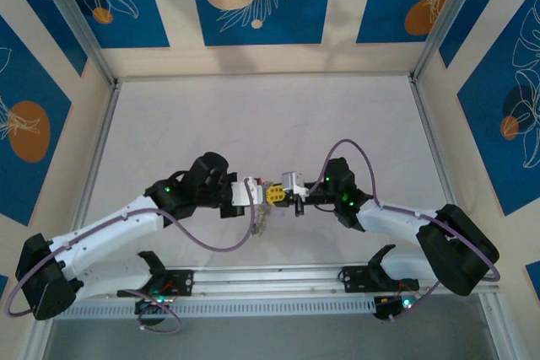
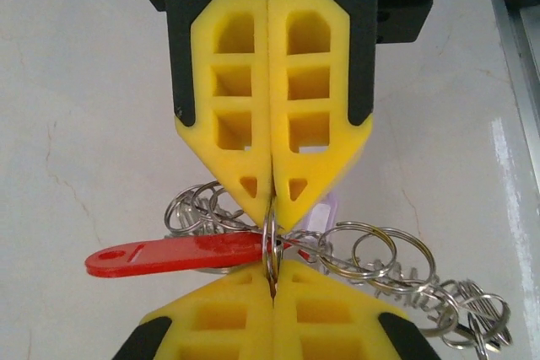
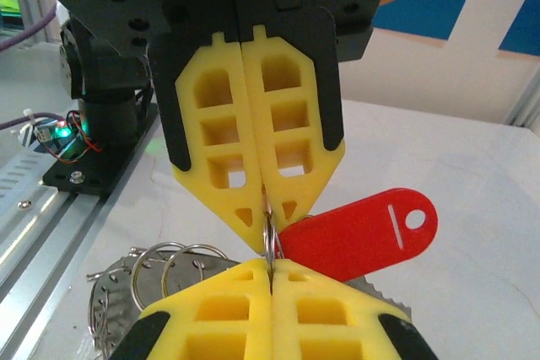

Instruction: Put the keys on the keyring

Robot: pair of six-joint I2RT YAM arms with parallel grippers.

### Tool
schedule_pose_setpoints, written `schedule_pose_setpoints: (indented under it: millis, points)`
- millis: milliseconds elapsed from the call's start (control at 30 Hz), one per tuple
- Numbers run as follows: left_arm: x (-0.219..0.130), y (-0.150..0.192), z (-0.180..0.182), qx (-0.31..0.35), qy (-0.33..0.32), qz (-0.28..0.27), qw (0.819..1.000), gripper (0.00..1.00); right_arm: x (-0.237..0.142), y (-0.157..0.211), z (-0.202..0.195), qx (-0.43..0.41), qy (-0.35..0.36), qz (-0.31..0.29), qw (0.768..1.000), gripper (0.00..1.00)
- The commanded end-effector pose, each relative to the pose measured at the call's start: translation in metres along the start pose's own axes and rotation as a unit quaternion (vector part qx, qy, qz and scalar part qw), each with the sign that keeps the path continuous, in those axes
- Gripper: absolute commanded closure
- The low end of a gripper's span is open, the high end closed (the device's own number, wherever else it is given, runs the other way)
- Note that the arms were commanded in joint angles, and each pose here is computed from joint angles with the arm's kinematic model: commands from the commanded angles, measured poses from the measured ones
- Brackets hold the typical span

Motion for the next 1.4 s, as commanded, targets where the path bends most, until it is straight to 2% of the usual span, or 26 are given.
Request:
schedule_pose_setpoints:
  millis: [0, 67, 167, 333, 533, 567, 633, 667, 867, 967, 1000, 1167, 1367]
  points:
    - [0.002, 0.003, -0.005, 0.002, 0.002, 0.0, 1.0, 0.92, -0.004, -0.013, 0.002, -0.017, -0.015, -0.032, 0.999, 1.0]
    - [0.003, 0.001, -0.005, 0.004, 0.003, -0.005, 1.0, 0.89, -0.003, -0.014, 0.002, -0.017, -0.016, -0.033, 0.999, 1.0]
    - [0.003, 0.0, -0.002, 0.001, -0.003, -0.008, 1.0, 0.74, -0.003, -0.012, 0.002, -0.018, -0.017, -0.035, 0.999, 1.0]
    - [0.002, -0.004, 0.0, 0.0, -0.016, -0.028, 0.999, 0.72, -0.005, -0.013, 0.004, -0.022, -0.015, -0.038, 0.999, 1.0]
    - [-0.002, -0.012, 0.004, 0.003, -0.037, -0.057, 0.998, 0.75, -0.004, -0.011, 0.005, -0.026, -0.018, -0.037, 0.999, 1.0]
    - [-0.003, -0.012, 0.004, 0.004, -0.037, -0.059, 0.998, 0.81, -0.004, -0.01, 0.005, -0.025, -0.018, -0.036, 0.999, 1.0]
    - [-0.004, -0.014, 0.001, 0.012, -0.031, -0.063, 0.997, 0.98, -0.003, -0.009, 0.004, -0.023, -0.022, -0.033, 0.999, 1.0]
    - [-0.004, -0.014, 0.0, 0.014, -0.026, -0.063, 0.998, 1.0, -0.002, -0.009, 0.004, -0.022, -0.022, -0.03, 0.999, 1.0]
    - [-0.004, -0.015, 0.001, 0.017, 0.0, -0.042, 0.999, 1.0, 0.002, 0.0, 0.004, -0.009, -0.021, -0.001, 1.0, 0.98]
    - [-0.003, -0.015, 0.003, 0.02, 0.0, -0.036, 0.999, 1.0, 0.006, 0.006, 0.001, -0.007, -0.002, 0.03, 1.0, 0.82]
    - [-0.003, -0.015, 0.005, 0.021, -0.002, -0.03, 0.999, 1.0, 0.007, 0.009, 0.0, -0.009, 0.002, 0.041, 0.999, 0.81]
    - [-0.001, -0.014, 0.005, 0.023, 0.01, -0.017, 1.0, 1.0, 0.01, 0.011, -0.003, -0.011, 0.015, 0.063, 0.998, 0.81]
    - [0.002, -0.015, 0.006, 0.02, 0.018, -0.019, 0.999, 1.0, 0.016, 0.014, -0.002, -0.019, 0.016, 0.086, 0.996, 0.86]
Point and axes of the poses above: each hand's point on the last joint's axis, 136 mm out from that joint toward the fingers, its own x axis out along the fingers, its own z axis along the line the jaws close on, y = z × x, the point moved 3 cm from there along -x, back along the fingers, and after that the axes turned 13 degrees about x, right-handed, at the moved point
